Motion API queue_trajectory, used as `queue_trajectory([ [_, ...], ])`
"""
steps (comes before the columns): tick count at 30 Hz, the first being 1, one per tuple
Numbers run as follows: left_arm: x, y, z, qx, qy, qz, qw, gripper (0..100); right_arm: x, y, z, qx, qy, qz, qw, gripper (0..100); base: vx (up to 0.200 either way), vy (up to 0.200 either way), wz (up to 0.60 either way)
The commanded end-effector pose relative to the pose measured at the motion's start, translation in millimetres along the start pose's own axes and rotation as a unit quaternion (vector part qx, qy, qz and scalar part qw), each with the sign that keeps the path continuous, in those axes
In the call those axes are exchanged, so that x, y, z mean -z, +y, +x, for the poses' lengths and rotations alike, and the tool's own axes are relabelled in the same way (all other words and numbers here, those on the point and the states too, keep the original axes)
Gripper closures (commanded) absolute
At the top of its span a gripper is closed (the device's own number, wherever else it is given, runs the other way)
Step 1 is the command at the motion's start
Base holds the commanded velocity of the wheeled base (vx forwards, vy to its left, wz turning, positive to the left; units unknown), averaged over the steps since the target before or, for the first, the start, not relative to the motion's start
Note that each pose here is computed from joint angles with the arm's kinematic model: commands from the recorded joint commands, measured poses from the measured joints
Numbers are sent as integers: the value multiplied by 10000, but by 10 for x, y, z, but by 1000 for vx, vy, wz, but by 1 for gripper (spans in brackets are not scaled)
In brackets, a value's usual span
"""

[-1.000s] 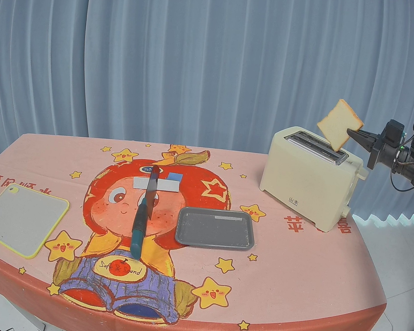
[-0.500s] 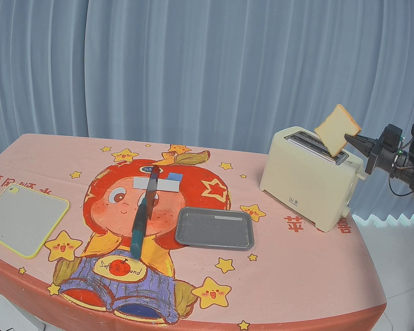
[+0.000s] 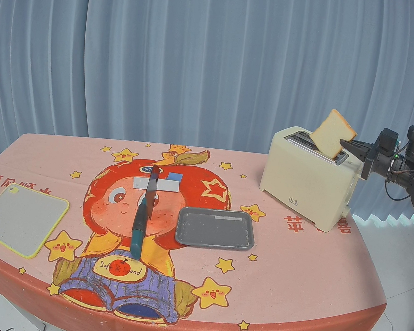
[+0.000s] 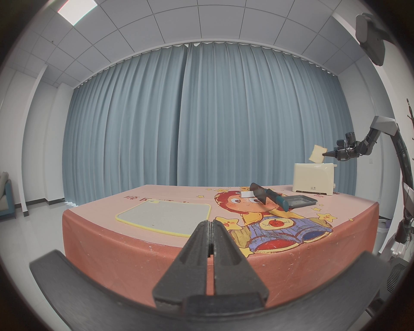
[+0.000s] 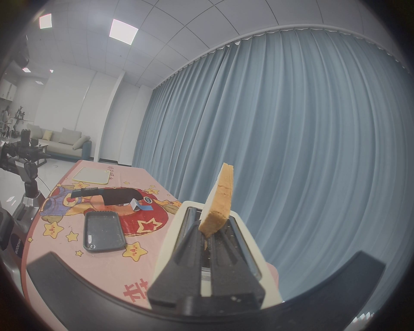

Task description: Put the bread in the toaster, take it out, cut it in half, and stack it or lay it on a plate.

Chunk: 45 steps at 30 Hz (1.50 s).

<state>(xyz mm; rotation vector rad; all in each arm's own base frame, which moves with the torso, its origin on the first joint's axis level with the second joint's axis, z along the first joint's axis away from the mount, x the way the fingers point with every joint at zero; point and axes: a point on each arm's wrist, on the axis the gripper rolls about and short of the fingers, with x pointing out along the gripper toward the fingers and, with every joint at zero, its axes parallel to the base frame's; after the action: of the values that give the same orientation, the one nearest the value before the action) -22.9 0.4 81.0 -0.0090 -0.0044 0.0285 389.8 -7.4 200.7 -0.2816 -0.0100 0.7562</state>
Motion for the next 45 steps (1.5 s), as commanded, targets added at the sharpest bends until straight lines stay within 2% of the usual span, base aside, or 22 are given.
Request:
queue_trajectory([
  [1, 52, 0, 1, -3, 6, -1, 10000, 100, 9, 45, 50, -81, 9, 21, 10000, 100, 0, 0, 0],
  [6, 52, 0, 1, -3, 6, -1, 10000, 100, 46, 49, 109, -127, 25, 44, 9999, 100, 0, 0, 0],
  [11, 52, 0, 1, -3, 6, -1, 10000, 100, 110, -12, 180, -120, 50, 66, 9999, 100, 0, 0, 0],
  [17, 52, 0, 1, -3, 6, -1, 10000, 100, 75, -69, 160, -42, 16, 25, 10000, 100, 0, 0, 0],
  [31, 52, 0, 1, -3, 6, -1, 10000, 100, 205, 1, 139, -104, 182, 190, 9996, 100, 0, 0, 0],
  [45, 52, 0, 1, -3, 6, -1, 10000, 100, 219, -5, 133, -95, 200, 178, 9996, 100, 0, 0, 0],
])
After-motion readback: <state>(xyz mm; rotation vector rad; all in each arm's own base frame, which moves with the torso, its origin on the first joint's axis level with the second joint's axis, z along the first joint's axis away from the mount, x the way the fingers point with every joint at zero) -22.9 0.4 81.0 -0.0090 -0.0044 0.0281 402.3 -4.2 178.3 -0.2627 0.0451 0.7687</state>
